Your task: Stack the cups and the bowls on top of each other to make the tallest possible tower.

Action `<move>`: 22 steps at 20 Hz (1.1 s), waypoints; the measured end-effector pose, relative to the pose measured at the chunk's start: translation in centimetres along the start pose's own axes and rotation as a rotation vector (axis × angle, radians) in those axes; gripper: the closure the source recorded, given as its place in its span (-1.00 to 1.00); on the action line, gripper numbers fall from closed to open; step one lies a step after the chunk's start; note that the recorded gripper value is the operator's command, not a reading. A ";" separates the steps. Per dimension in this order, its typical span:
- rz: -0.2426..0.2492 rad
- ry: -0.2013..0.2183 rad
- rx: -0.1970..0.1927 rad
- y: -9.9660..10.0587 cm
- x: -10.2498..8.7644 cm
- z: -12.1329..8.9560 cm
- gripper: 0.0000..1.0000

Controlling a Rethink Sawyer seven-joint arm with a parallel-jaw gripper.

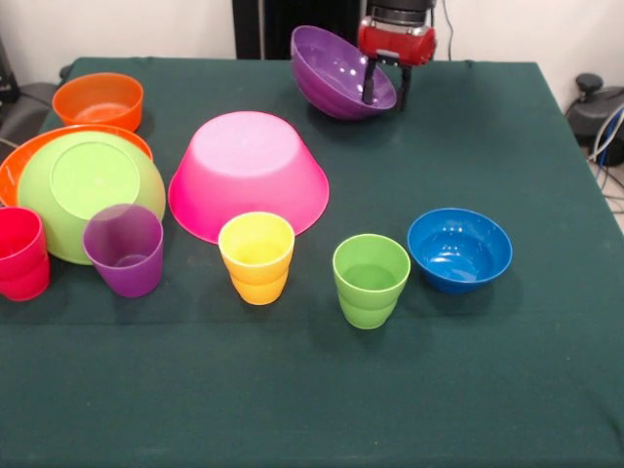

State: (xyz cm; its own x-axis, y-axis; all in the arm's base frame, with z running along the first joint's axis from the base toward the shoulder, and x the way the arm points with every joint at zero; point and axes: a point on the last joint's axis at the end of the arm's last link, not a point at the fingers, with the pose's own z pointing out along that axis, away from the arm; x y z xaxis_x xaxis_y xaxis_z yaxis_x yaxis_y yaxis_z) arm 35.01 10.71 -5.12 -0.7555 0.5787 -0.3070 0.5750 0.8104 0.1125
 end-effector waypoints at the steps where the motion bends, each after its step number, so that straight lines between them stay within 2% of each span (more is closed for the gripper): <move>1: 0.002 0.002 0.003 -0.1 0.1 -0.1 -1.00; 11: 0.049 -0.002 0.023 -1.0 -0.9 -1.4 -1.00; 17: 0.072 -0.017 0.025 -0.7 -2.5 -2.4 -1.00; 21: 0.074 -0.025 0.022 -0.4 -2.9 -2.7 -1.00; 22: 0.075 -0.027 0.021 -0.3 -3.0 -2.8 1.00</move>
State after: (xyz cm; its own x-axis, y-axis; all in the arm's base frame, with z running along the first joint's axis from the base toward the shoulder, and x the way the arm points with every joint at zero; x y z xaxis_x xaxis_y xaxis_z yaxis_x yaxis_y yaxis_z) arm 36.28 8.99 -1.59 -0.7016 0.6346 -0.3241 0.6362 0.7627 0.1163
